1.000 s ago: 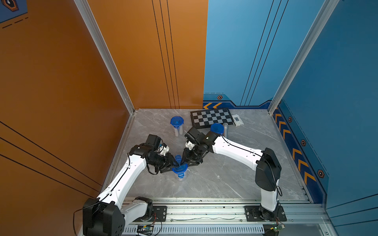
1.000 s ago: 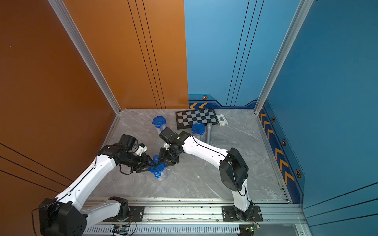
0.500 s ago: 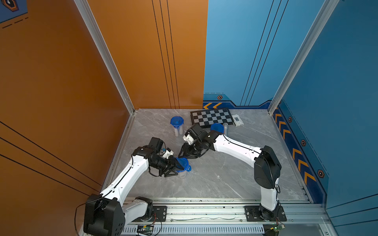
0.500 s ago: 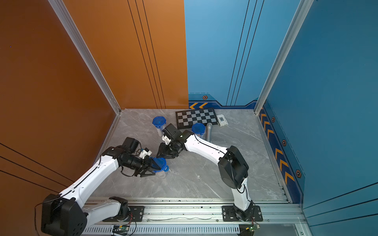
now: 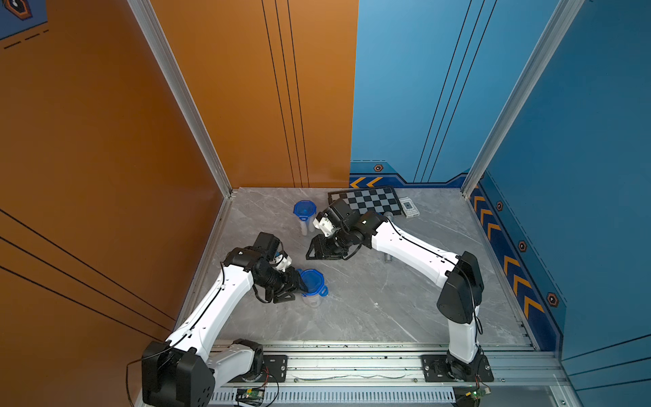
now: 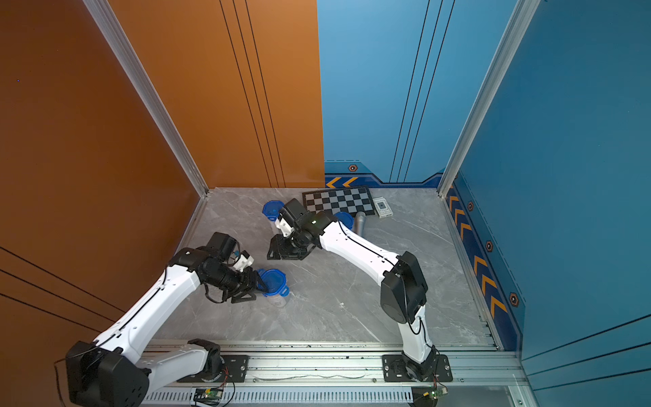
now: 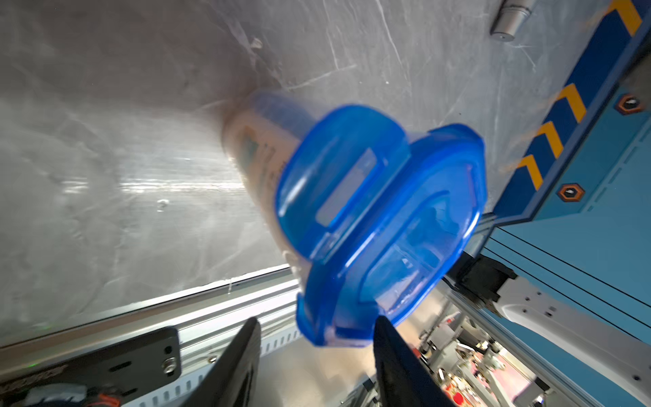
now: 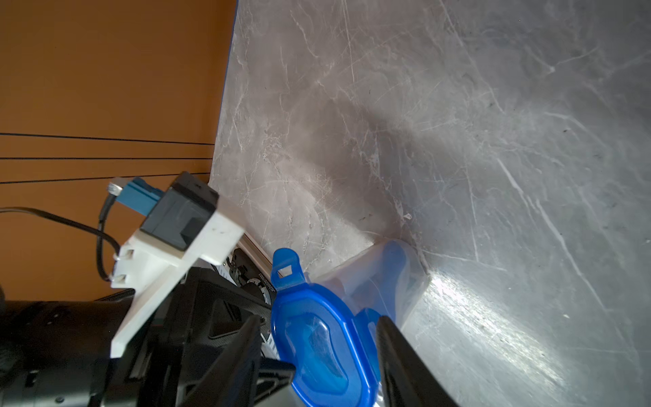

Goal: Pack away toiletry kits
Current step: Close the fastener on the container.

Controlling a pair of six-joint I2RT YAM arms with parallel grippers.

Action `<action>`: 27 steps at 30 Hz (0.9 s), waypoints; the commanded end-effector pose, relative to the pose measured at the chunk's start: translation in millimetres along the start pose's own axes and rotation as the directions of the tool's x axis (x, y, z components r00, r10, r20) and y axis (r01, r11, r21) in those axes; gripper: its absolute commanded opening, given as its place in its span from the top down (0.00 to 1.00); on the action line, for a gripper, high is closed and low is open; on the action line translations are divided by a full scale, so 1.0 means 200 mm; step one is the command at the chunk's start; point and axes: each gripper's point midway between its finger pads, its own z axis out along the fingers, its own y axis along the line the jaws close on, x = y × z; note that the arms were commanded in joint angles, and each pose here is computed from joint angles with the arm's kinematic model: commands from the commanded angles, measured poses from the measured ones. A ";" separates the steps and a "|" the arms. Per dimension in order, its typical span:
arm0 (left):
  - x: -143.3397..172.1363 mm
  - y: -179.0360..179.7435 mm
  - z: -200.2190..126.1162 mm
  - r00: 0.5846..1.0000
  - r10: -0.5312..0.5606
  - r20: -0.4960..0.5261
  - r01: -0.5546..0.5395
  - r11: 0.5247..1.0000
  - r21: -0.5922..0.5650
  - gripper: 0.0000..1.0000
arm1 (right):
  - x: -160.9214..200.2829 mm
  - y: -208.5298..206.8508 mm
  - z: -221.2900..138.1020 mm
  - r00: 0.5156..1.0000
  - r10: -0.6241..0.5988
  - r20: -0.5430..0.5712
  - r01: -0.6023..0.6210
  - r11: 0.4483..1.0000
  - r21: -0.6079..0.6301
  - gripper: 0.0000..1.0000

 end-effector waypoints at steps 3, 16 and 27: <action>-0.06 0.01 -0.19 0.990 0.095 0.107 -0.080 0.987 -0.140 0.48 | 0.17 -0.05 -0.13 0.998 -0.024 -0.056 0.028 0.996 0.081 0.46; -0.32 -0.20 -0.15 0.956 0.272 0.111 -0.255 0.956 -0.145 0.48 | 0.53 -0.14 -0.12 0.984 0.000 -0.180 0.031 0.985 0.170 0.49; -0.32 -0.17 -0.05 0.955 0.293 0.052 -0.282 0.947 -0.155 0.46 | 0.52 -0.20 0.02 0.980 0.027 -0.196 0.012 0.981 0.192 0.50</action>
